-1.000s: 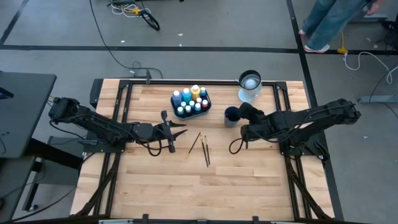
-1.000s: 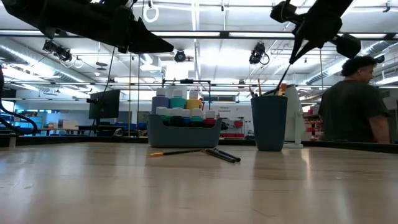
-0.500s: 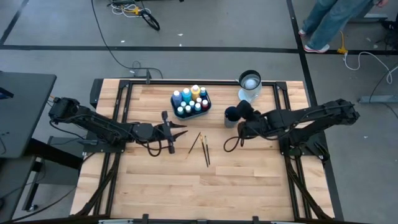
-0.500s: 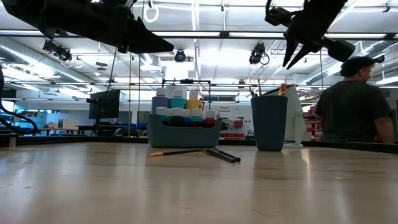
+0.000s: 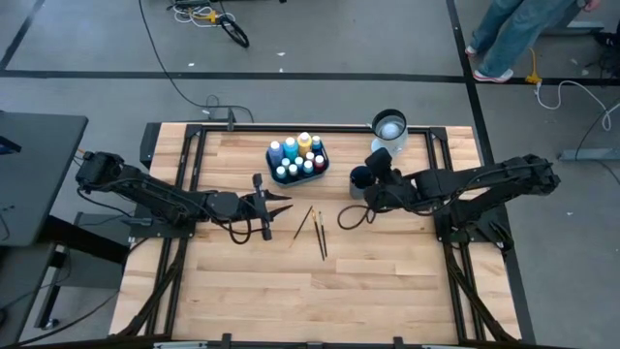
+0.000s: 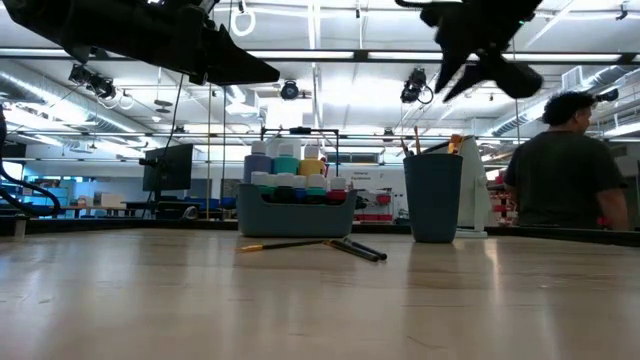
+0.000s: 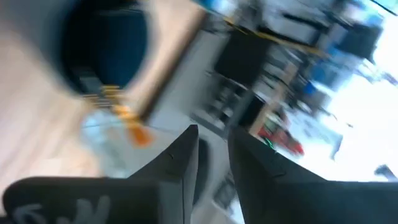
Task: Pick & Place Paint Supplies
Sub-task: Put the gold paint brush into the blue cup
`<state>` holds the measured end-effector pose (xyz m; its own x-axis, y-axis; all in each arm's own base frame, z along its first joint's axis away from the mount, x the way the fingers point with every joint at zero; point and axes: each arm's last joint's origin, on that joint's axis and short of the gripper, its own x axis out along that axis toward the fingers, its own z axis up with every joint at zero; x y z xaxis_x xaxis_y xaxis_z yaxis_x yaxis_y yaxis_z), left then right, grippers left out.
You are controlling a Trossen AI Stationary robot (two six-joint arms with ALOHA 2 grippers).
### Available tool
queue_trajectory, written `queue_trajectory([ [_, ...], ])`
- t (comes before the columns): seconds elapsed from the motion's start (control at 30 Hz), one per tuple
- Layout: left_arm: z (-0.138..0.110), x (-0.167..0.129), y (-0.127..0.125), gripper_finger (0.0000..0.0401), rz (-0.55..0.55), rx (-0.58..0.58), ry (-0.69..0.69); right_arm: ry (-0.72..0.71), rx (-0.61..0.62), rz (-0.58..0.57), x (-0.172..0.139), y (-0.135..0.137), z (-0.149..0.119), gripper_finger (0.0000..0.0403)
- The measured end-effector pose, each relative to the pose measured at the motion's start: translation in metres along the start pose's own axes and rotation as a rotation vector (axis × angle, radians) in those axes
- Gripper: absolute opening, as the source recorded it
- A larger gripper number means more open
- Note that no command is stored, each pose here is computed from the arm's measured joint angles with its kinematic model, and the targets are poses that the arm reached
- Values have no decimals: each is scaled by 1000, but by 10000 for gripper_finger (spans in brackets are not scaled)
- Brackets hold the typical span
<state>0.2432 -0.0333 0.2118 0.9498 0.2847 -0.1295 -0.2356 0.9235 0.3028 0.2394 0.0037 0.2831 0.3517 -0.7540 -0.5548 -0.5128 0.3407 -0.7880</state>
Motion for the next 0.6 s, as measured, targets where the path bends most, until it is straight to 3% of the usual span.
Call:
queue_trajectory([
  [0.13, 0, 0, 0, 100, 0, -1, -1, 43, 106, -138, -1, -11, 4, 91],
  [0.33, 0, 0, 0, 100, 0, -2, -1, -93, 266, -181, -3, -24, 14, 78],
  [0.5, 0, 0, 0, 100, 0, -23, -1, -233, 535, -232, -8, -39, 21, 73],
  [0.6, 0, 0, 0, 100, 0, -32, -1, -344, 676, -202, -10, -43, 24, 73],
])
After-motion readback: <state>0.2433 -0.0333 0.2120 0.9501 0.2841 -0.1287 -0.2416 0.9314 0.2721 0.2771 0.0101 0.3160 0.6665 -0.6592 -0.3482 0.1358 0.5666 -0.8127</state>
